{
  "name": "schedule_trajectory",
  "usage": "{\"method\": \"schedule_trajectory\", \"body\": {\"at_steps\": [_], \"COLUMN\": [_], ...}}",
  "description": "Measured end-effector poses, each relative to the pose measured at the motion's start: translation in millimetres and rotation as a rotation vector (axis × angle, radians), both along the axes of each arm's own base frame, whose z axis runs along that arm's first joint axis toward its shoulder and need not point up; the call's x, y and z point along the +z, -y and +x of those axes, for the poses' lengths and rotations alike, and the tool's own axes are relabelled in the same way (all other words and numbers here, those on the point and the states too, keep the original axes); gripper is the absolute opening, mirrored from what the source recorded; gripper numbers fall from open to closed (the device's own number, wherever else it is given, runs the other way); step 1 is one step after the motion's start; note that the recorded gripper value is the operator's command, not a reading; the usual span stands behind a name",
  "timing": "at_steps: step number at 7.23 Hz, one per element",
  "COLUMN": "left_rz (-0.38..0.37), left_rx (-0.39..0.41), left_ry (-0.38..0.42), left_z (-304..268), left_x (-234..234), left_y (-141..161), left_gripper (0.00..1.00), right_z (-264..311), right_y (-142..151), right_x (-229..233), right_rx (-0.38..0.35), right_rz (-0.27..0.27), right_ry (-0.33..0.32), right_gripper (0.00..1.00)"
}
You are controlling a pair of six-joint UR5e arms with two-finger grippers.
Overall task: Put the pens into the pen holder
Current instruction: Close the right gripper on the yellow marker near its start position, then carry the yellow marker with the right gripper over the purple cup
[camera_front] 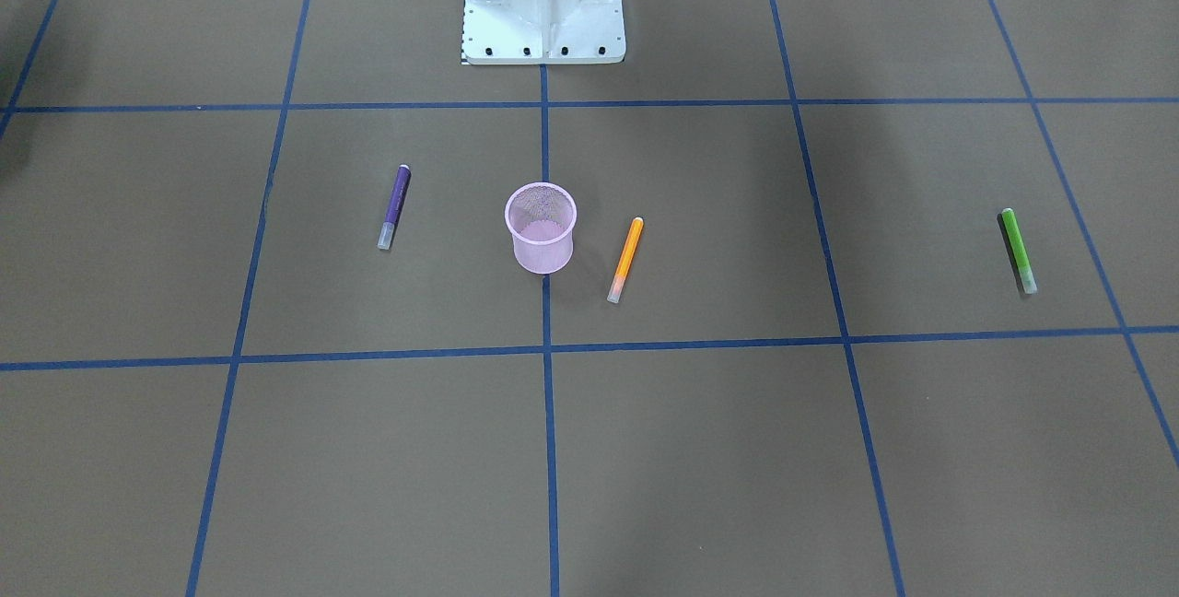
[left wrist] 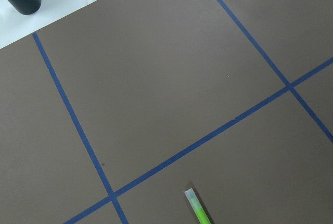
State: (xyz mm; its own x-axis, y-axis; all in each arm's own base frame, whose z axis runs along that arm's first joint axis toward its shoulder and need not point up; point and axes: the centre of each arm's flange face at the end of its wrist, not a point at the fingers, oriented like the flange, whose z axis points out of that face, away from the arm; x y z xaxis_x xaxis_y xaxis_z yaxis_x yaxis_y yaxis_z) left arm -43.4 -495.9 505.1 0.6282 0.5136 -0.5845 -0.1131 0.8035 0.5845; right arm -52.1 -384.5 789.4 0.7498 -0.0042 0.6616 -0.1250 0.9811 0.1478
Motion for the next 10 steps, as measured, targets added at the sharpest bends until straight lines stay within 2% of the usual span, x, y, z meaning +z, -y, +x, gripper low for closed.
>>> {"method": "schedule_trajectory", "body": {"at_steps": [2,3,4,6,8,10], "left_rz": [-0.001,0.001,0.015,0.051,0.057,0.058], "left_rx": [0.0,0.002,0.007,0.024,0.04,0.061], "left_ry": [0.0,0.0,0.0,-0.001,-0.002,-0.003], "left_z": [0.0,0.7,3.3,12.2,20.4,30.9], "left_x": [0.2,-0.1,-2.0,-6.0,-5.8,-5.7], "left_y": [0.0,0.1,0.6,1.7,2.5,3.1], "left_gripper": [1.0,1.0,1.0,1.0,1.0,1.0], "right_z": [-2.7,-7.6,-15.0,-45.0,-108.5,-177.7], "right_y": [8.9,22.3,40.8,78.4,110.2,128.1], "right_x": [-21.0,-49.3,-90.4,-177.4,-259.5,-349.6], "right_rx": [0.001,0.003,0.004,-0.028,-0.103,-0.159], "right_rz": [0.041,0.094,0.17,0.31,0.404,0.483], "right_ry": [0.014,0.036,0.07,0.165,0.276,0.392], "right_gripper": [0.0,0.0,0.0,0.0,0.0,0.0]}}
